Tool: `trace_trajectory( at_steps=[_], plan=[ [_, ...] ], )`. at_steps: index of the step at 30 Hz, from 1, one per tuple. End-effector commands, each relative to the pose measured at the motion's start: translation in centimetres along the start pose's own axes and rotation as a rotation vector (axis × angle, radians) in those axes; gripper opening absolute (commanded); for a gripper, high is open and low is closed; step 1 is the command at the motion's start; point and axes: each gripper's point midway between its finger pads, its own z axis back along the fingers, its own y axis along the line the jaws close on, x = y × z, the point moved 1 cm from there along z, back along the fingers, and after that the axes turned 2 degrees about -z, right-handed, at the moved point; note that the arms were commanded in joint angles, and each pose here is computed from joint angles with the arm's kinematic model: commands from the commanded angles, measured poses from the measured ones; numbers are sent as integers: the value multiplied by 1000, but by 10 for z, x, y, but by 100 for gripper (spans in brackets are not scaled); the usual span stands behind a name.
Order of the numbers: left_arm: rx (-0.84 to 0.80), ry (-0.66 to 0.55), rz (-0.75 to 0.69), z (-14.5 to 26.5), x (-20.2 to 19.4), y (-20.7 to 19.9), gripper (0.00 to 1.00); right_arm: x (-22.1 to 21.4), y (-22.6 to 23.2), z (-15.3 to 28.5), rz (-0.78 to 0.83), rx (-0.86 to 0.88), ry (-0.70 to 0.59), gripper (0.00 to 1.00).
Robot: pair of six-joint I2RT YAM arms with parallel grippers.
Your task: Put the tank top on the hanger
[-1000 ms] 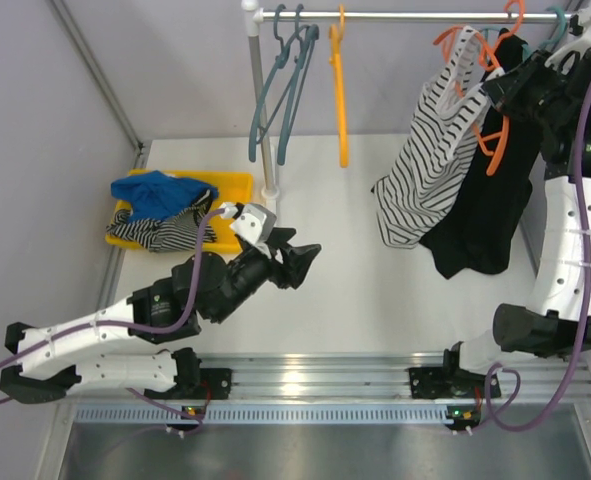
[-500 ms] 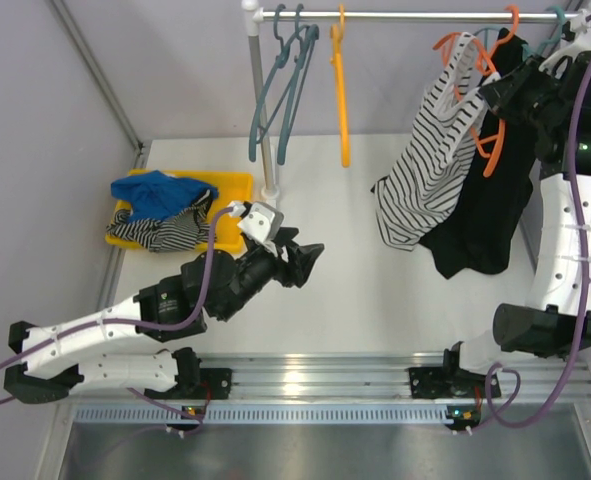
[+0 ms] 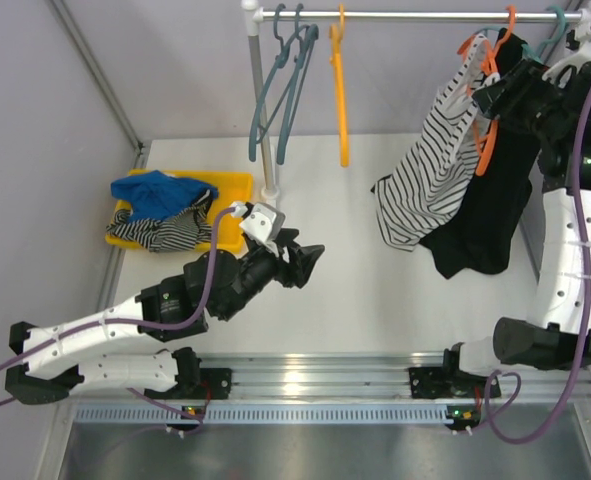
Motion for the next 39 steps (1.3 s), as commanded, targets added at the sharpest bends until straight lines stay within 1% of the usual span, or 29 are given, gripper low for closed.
trace_trajectory(
  at_steps=[1, 4, 9, 13, 15, 16, 18, 19, 20, 22, 23, 24, 25, 26, 27, 28, 29, 30, 31, 32, 33, 34, 36, 37, 39],
  plan=[
    [-13, -12, 19, -2, 2, -3, 64, 17, 16, 34, 25, 19, -73, 57],
    [-14, -9, 30, -1, 1, -3, 64, 22, 21, 52, 37, 3, -94, 63],
    [-10, 0, 37, 1, -3, -1, 64, 24, 30, 79, 41, -2, -107, 68],
    [17, 5, 47, 2, -4, 4, 64, 14, 46, 104, 57, 54, -98, 71],
    [34, 13, 53, 3, -7, 7, 64, 0, 51, 107, 54, 79, -65, 74],
    [51, 17, 55, 1, -9, 9, 64, -3, 55, 115, 65, 85, -71, 75],
    [58, 30, 65, 1, -12, 9, 64, -16, 56, 119, 82, 74, -35, 76],
    [65, 37, 73, 0, -14, 9, 64, -18, 56, 125, 92, 65, -41, 76],
    [69, 40, 78, -1, -15, 9, 64, -30, 63, 125, 91, 93, -7, 76],
    [92, 53, 91, -2, -20, 11, 64, -41, 77, 132, 96, 138, 5, 75],
    [103, 56, 96, -2, -22, 13, 64, -58, 77, 127, 86, 138, 45, 75],
    [117, 71, 95, -3, -27, 15, 64, -73, 93, 128, 95, 197, 79, 75],
    [130, 79, 110, -4, -30, 15, 64, -91, 87, 123, 95, 159, 105, 74],
    [154, 85, 111, -4, -33, 19, 64, -109, 100, 126, 92, 209, 148, 74],
    [167, 92, 118, -5, -36, 20, 64, -116, 100, 126, 91, 199, 140, 74],
    [186, 111, 128, -6, -43, 21, 64, -145, 95, 118, 87, 177, 202, 74],
    [203, 120, 131, -6, -49, 24, 64, -166, 106, 120, 97, 219, 246, 74],
    [215, 125, 138, -6, -52, 26, 64, -173, 106, 119, 94, 207, 230, 73],
    [232, 135, 158, -6, -58, 28, 64, -204, 101, 114, 96, 189, 292, 74],
    [251, 146, 158, -5, -65, 31, 64, -223, 110, 120, 107, 227, 326, 74],
    [266, 152, 164, -6, -70, 34, 64, -233, 110, 121, 107, 227, 329, 74],
    [282, 166, 180, -4, -76, 36, 64, -257, 107, 118, 95, 217, 364, 75],
    [315, 193, 183, -2, -91, 43, 64, -278, 112, 124, 84, 259, 386, 75],
    [329, 200, 209, -2, -98, 44, 64, -297, 110, 121, 67, 266, 400, 75],
    [347, 237, 213, 1, -118, 49, 64, -312, 110, 125, 47, 302, 411, 76]
  ],
)
